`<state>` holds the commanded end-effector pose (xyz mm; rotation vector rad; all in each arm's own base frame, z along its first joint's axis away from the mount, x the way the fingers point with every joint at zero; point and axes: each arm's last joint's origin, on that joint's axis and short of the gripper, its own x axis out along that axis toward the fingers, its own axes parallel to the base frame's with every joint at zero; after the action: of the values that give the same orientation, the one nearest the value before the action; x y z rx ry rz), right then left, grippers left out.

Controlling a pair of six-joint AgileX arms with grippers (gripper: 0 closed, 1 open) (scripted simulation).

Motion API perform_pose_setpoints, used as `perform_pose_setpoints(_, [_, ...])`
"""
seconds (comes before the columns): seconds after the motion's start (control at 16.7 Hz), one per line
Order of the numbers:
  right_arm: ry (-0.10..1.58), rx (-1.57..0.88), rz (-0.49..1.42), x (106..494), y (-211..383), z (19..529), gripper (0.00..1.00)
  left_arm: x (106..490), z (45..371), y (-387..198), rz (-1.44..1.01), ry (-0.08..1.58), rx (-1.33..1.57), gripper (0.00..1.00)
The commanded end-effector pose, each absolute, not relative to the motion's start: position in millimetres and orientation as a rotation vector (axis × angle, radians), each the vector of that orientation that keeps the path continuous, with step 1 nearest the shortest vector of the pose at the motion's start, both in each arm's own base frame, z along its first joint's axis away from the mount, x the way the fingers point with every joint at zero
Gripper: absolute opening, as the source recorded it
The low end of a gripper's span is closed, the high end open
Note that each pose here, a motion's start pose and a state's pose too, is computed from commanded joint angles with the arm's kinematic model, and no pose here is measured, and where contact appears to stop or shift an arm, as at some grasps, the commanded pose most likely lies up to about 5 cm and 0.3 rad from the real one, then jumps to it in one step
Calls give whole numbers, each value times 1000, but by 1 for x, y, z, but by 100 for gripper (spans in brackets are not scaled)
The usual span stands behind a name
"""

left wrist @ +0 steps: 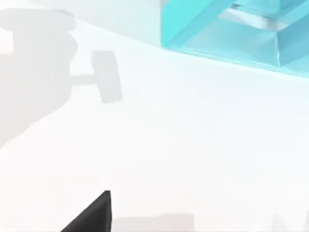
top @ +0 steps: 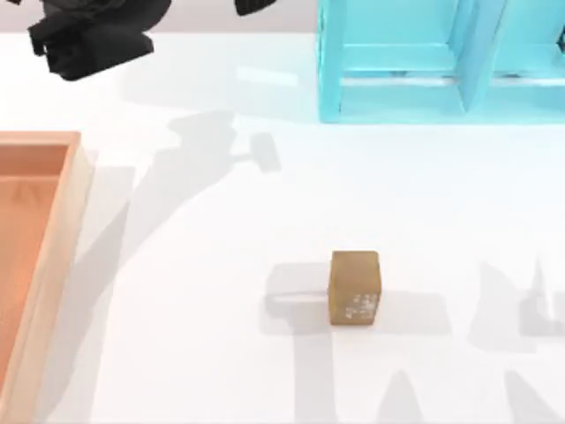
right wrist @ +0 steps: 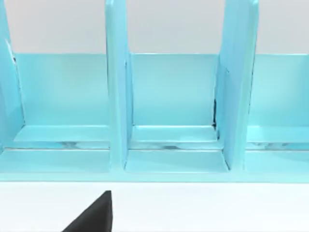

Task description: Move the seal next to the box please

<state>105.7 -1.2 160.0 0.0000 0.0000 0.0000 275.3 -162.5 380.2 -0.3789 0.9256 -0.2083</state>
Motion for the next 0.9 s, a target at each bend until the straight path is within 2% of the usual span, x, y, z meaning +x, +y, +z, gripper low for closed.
perform_pose_setpoints(0.24, [0,0,0,106,-1,160,100,305,336,-250,-171,1214,-277,100])
perform_pose_setpoints(0.48, [0,0,0,106,-1,160,100,304,268,-318,-78,1458,-100,100])
perform_pose_setpoints(0.66, [0,0,0,106,-1,160,100,294,237,-342,-23,1556,0,100])
perform_pose_setpoints(0.9, [0,0,0,106,-1,160,100,292,231,-345,-12,1572,20,100])
